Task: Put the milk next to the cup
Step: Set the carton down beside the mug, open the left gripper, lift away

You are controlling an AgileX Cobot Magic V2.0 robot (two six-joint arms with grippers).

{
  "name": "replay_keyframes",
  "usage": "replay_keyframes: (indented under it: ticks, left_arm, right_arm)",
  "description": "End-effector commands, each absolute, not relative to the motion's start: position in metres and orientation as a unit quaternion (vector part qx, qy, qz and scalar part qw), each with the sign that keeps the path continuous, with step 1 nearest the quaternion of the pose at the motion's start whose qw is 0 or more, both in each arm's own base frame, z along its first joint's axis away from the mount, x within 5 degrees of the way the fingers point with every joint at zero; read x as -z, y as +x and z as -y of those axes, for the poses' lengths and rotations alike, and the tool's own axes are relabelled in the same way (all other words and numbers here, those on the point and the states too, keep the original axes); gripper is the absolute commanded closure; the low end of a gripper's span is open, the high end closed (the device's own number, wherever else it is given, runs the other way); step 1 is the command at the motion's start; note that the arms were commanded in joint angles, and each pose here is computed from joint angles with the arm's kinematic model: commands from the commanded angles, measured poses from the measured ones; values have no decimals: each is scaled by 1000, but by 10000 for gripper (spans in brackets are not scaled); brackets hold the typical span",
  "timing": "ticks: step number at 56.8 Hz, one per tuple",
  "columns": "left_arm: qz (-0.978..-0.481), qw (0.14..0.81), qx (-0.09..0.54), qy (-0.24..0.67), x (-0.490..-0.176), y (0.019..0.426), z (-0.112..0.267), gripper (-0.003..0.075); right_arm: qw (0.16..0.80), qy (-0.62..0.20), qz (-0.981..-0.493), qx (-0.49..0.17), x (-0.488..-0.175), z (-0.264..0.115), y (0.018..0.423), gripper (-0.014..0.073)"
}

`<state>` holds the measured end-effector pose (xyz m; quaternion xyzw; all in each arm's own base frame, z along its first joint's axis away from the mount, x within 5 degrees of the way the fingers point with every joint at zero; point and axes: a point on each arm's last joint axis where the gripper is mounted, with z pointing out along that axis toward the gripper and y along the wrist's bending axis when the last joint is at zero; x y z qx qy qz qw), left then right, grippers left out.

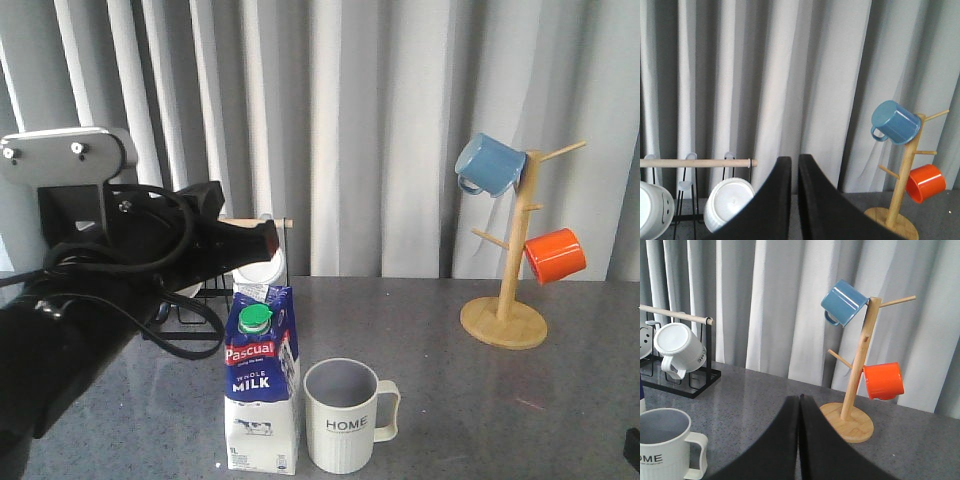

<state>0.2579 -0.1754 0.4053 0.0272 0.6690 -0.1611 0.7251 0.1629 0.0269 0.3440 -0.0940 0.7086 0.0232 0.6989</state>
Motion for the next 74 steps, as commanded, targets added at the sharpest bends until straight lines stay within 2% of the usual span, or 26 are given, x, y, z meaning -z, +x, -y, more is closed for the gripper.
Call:
replay_keyframes:
  ticks: [1, 26, 33, 42, 46, 57, 74]
  left_arm:
    - [-635, 756, 161, 13, -430, 248, 165, 729]
    - [-632, 762, 144, 5, -426, 252, 166, 727]
    - [-622, 769, 136, 57, -425, 251, 176, 727]
    - [-579, 780, 129, 201, -428, 243, 194, 727]
    - [-577, 775, 141, 214, -426, 242, 192, 727]
    - [-618, 750, 194, 133, -390, 236, 154, 727]
    - [-639, 750, 160, 60, -337, 194, 83, 727]
  right_arm:
    - [735, -95, -671, -18, -361, -26, 162, 603]
    - [735, -95, -671, -18, -361, -26, 162, 603]
    - [735, -95, -671, -18, -361, -26, 162, 603]
    - [734, -95, -672, -18, -360, -26, 162, 603]
    - [734, -95, -672, -18, -360, -26, 162, 603]
    - [734, -95, -672, -18, -360, -26, 162, 603]
    - [734, -95, -672, -18, -360, -26, 162, 603]
